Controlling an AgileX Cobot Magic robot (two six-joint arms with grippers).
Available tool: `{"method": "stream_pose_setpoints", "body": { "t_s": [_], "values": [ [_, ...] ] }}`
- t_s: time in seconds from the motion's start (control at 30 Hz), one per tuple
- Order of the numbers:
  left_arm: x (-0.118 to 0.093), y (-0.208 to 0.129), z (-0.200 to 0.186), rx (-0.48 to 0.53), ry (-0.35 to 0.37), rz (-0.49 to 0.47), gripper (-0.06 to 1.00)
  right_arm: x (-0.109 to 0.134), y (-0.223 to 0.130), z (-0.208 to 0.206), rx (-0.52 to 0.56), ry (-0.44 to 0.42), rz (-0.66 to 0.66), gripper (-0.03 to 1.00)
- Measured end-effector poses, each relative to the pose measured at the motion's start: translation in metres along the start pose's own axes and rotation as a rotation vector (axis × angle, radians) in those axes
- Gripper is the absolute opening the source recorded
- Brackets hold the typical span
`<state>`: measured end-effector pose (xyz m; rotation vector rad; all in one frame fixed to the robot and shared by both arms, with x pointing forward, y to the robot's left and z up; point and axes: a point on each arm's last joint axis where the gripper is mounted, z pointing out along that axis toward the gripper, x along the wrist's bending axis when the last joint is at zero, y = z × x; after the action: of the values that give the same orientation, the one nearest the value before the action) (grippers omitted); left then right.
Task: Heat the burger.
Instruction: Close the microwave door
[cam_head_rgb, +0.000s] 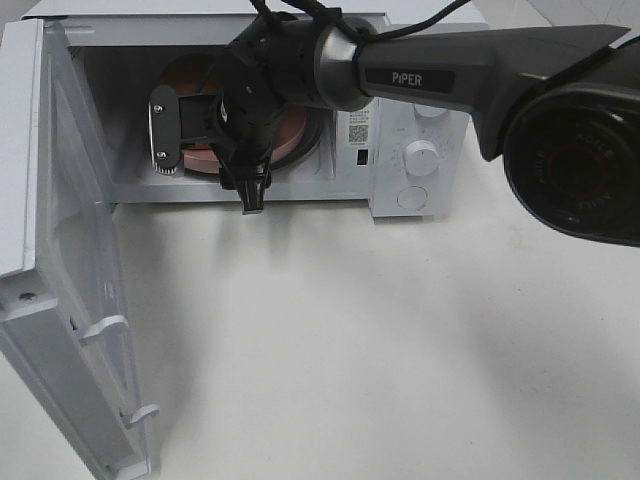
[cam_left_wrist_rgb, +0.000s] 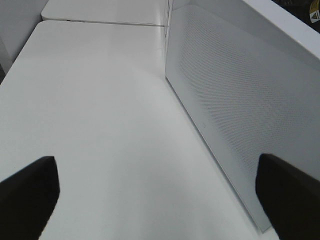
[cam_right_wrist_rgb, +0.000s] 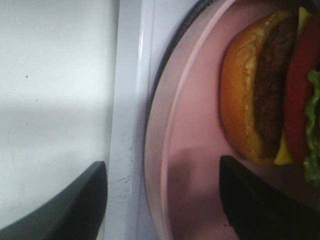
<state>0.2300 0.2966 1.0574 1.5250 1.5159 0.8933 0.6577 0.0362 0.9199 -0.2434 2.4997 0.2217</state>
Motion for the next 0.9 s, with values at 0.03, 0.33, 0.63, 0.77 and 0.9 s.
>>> {"method": "stream_pose_setpoints", "body": {
  "t_s": [0.03,0.33,0.63,0.77,0.9],
  "values": [
    [0.0,0.0,0.0,0.0,0.0,0.0,0.99,0.0,0.0,0.0,0.0,0.0,0.0,0.64],
    [0.0,0.0,0.0,0.0,0.0,0.0,0.99,0.008,-0.003,-0.011,-0.051,-0.031,-0.007,0.74],
    [0.0,0.0,0.0,0.0,0.0,0.0,0.99,0.028,-0.013,-0.035,-0.126,-0.091,-0.07,0.77],
    [0.0,0.0,0.0,0.0,0.0,0.0,0.99,0.036,-0.018,-0.051,-0.152,-0.106,-0.082,0.77],
    [0.0,0.0,0.0,0.0,0.0,0.0,0.99,0.045,-0.026,-0.075,-0.187,-0.133,-0.103,0.77]
  ]
}}
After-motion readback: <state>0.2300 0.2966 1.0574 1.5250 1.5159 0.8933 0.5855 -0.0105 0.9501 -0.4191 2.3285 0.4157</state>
